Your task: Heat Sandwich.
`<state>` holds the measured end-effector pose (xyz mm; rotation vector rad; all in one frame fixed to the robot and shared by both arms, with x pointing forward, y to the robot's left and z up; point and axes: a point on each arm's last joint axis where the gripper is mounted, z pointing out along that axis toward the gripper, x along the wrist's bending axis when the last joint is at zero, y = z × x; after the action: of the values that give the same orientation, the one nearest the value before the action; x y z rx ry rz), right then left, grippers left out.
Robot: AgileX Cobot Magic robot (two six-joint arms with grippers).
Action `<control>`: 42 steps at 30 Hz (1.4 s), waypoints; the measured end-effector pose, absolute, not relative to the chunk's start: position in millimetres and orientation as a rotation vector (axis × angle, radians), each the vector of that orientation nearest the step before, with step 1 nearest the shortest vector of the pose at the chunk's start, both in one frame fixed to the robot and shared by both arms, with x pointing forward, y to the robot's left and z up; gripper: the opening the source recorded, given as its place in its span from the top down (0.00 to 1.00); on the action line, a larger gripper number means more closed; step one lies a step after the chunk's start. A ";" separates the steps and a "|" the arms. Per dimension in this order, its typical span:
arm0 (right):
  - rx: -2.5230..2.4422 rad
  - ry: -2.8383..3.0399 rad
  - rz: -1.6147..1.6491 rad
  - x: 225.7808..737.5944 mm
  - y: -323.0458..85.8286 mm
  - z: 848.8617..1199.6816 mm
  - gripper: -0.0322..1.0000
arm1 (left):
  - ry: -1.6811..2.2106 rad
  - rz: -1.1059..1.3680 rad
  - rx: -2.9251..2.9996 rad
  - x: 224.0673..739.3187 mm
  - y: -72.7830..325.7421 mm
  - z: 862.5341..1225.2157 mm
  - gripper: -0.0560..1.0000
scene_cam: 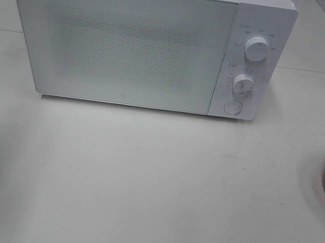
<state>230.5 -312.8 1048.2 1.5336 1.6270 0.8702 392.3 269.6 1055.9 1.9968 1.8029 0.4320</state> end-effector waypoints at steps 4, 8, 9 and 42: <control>1.534 1.627 0.870 230.5 -312.8 1048.2 0.23 | 1.821 0.402 2.009 367.8 274.1 1042.7 0.01; 1.534 1.627 0.870 230.5 -312.8 1048.2 0.23 | 1.833 0.388 2.022 347.8 278.3 1028.5 0.01; 1.534 1.627 0.870 230.5 -312.8 1048.2 0.23 | 1.835 0.386 2.024 344.0 279.1 1027.3 0.01; 1.534 1.627 0.870 230.5 -312.8 1048.2 0.23 | 1.725 0.646 1.723 284.4 296.4 1047.7 0.01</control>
<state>230.5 -312.8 1048.2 1.5336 1.6270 0.8702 284.4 296.4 1047.7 1.7231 1.7248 0.6459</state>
